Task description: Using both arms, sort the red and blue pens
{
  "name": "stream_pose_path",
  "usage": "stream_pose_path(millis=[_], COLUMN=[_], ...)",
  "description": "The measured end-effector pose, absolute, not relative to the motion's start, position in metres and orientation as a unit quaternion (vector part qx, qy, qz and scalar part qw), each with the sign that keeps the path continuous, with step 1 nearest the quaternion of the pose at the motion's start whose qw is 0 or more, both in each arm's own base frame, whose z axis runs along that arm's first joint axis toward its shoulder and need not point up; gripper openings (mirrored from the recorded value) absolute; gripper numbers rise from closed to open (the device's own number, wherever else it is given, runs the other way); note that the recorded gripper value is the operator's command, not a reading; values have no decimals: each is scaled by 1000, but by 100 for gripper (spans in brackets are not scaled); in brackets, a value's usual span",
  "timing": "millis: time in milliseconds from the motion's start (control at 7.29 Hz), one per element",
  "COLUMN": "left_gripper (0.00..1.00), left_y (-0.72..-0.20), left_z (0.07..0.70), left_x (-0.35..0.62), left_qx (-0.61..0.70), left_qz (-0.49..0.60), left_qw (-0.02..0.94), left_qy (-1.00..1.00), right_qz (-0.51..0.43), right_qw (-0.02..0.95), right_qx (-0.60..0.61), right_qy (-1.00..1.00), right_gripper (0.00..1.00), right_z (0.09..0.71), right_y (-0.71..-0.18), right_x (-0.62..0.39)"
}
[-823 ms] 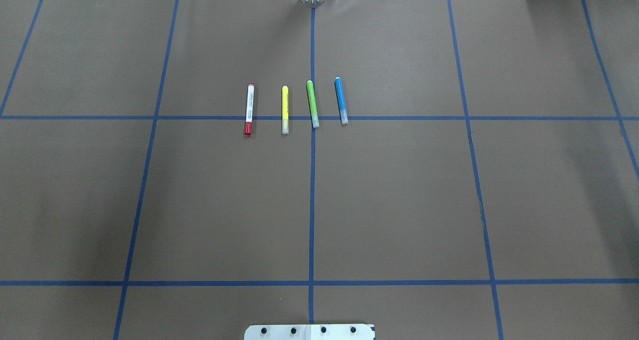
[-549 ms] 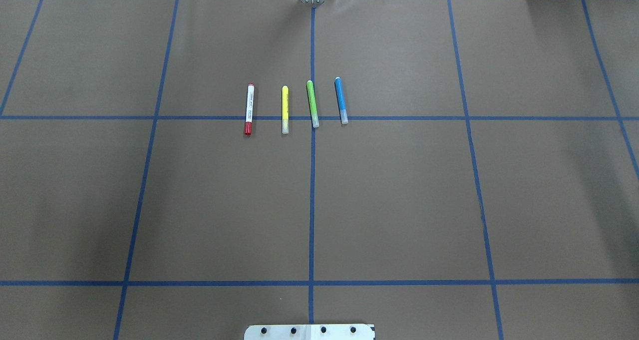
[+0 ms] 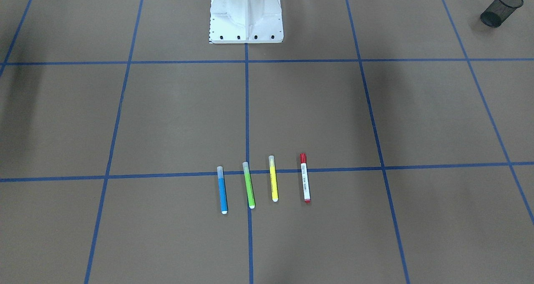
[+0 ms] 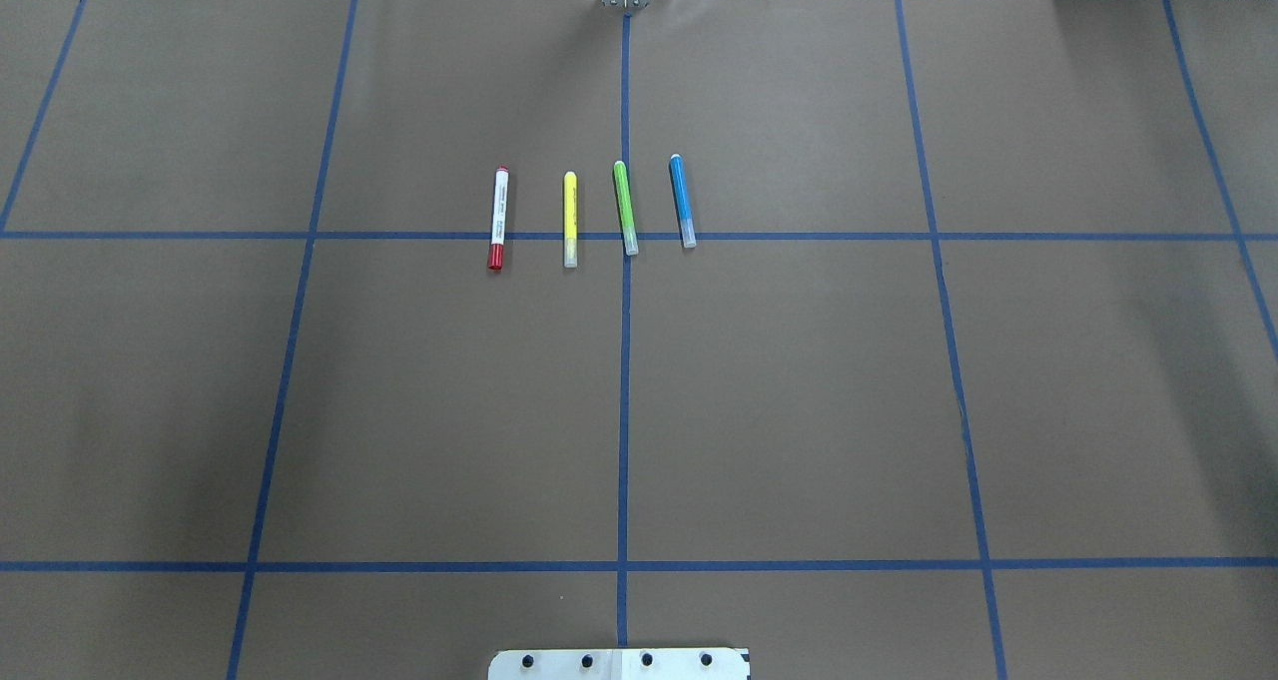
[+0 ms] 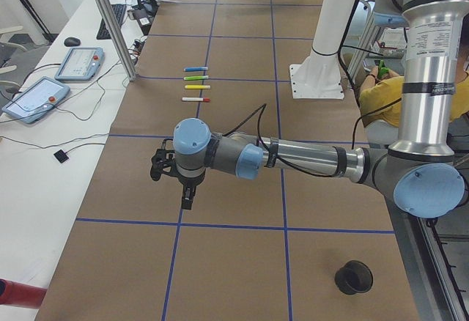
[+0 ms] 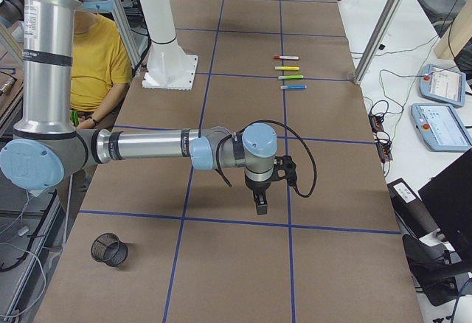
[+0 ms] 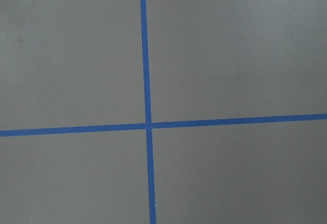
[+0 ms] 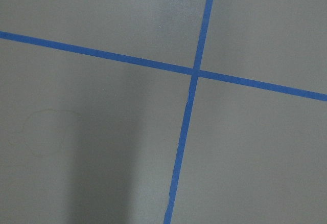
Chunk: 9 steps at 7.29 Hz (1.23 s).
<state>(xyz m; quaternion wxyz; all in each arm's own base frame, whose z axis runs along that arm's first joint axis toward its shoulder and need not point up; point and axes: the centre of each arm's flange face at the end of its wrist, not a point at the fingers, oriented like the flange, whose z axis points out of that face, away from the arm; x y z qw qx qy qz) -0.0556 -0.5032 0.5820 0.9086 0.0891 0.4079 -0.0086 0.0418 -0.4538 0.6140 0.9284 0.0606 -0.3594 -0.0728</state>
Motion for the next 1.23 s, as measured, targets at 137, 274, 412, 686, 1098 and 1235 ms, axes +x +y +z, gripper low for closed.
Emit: stream_pose_path(millis=[137, 274, 412, 686, 1098, 1235], left_gripper=[100, 100, 100, 100, 100, 100], left_y=[-503, -504, -504, -508, -525, -526], left_z=[581, 580, 578, 566, 513, 491], left_x=[-56, -56, -55, -51, 12, 37], left_qx=[91, 94, 101, 134, 151, 146], left_qz=[-8, -7, -5, 15, 74, 73], left_qw=[908, 908, 907, 899, 877, 874], left_qy=[408, 408, 409, 416, 451, 459], right_qz=[-72, -73, -78, -88, -56, -52], right_qw=[929, 928, 927, 923, 909, 905], right_qx=[61, 65, 77, 115, 124, 123], right_qy=[-359, -358, -358, -358, -394, -405], right_gripper=[100, 100, 100, 99, 100, 100], right_z=[614, 612, 613, 616, 584, 573], right_y=[-457, -461, -464, -472, -496, -502], right_x=[42, 42, 41, 41, 26, 18])
